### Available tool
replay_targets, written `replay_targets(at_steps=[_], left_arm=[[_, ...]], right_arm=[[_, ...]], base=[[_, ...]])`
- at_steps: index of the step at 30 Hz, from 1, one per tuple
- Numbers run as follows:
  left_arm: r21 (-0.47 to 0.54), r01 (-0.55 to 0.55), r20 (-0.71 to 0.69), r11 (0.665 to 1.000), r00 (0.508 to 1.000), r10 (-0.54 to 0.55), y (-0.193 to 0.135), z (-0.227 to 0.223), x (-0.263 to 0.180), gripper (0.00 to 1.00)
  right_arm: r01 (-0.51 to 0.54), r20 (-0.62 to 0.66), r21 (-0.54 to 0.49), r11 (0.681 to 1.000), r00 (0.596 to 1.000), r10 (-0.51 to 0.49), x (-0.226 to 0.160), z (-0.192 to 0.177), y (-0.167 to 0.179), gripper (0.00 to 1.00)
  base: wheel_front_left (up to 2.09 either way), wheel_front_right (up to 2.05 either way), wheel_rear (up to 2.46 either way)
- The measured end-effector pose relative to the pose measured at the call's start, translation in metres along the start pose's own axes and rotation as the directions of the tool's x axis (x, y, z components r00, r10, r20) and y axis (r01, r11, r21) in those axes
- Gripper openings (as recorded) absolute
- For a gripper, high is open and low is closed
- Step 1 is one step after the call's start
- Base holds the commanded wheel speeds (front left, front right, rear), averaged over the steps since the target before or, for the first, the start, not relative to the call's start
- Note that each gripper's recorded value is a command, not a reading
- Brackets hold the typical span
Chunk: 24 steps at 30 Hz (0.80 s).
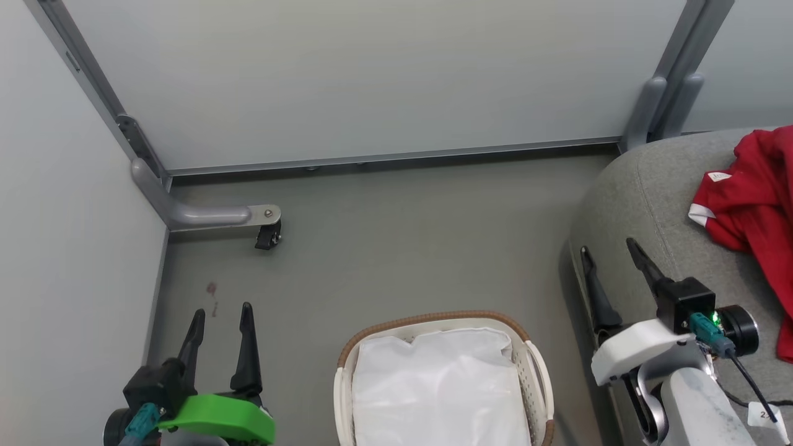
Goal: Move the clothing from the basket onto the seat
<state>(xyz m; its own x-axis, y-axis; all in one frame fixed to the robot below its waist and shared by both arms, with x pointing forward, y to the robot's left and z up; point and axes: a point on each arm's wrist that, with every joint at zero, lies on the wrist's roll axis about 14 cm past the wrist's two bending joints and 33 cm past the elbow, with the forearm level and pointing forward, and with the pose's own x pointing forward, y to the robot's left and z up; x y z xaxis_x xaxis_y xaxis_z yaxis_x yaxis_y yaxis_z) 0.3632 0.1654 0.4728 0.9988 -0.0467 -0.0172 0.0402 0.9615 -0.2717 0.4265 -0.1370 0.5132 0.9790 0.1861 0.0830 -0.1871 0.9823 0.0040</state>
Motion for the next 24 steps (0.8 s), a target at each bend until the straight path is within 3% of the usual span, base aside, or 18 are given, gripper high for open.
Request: replay_targets(at_steps=[13, 14, 20, 24], left_arm=[[-0.013, -0.013, -0.007, 1.000, 1.000, 0.012, 0.001, -0.003, -0.009, 1.00], [-0.017, -0.012, -0.008, 1.000, 1.000, 0.012, 0.001, -0.004, -0.009, 0.00], [-0.029, -0.028, -0.057, 0.999, 0.998, 0.027, 0.005, -0.018, -0.013, 0.00], [-0.093, -0.053, -0.071, 0.994, 0.996, 0.046, 0.008, -0.020, -0.013, 0.00]], right_arm=[[0.008, -0.029, 0.060, 0.998, 1.000, -0.006, -0.021, -0.011, 0.003, 1.00], [0.011, -0.028, 0.060, 0.998, 1.000, -0.009, -0.022, -0.011, 0.002, 0.00], [0.026, -0.107, 0.086, 0.996, 0.994, -0.016, -0.033, -0.034, 0.004, 0.00], [0.065, -0.123, 0.159, 0.985, 0.991, -0.046, -0.034, -0.037, -0.002, 0.00]], base=[[0.00, 0.00, 0.00], [0.00, 0.00, 0.00], [0.00, 0.00, 0.00], [0.00, 0.00, 0.00]])
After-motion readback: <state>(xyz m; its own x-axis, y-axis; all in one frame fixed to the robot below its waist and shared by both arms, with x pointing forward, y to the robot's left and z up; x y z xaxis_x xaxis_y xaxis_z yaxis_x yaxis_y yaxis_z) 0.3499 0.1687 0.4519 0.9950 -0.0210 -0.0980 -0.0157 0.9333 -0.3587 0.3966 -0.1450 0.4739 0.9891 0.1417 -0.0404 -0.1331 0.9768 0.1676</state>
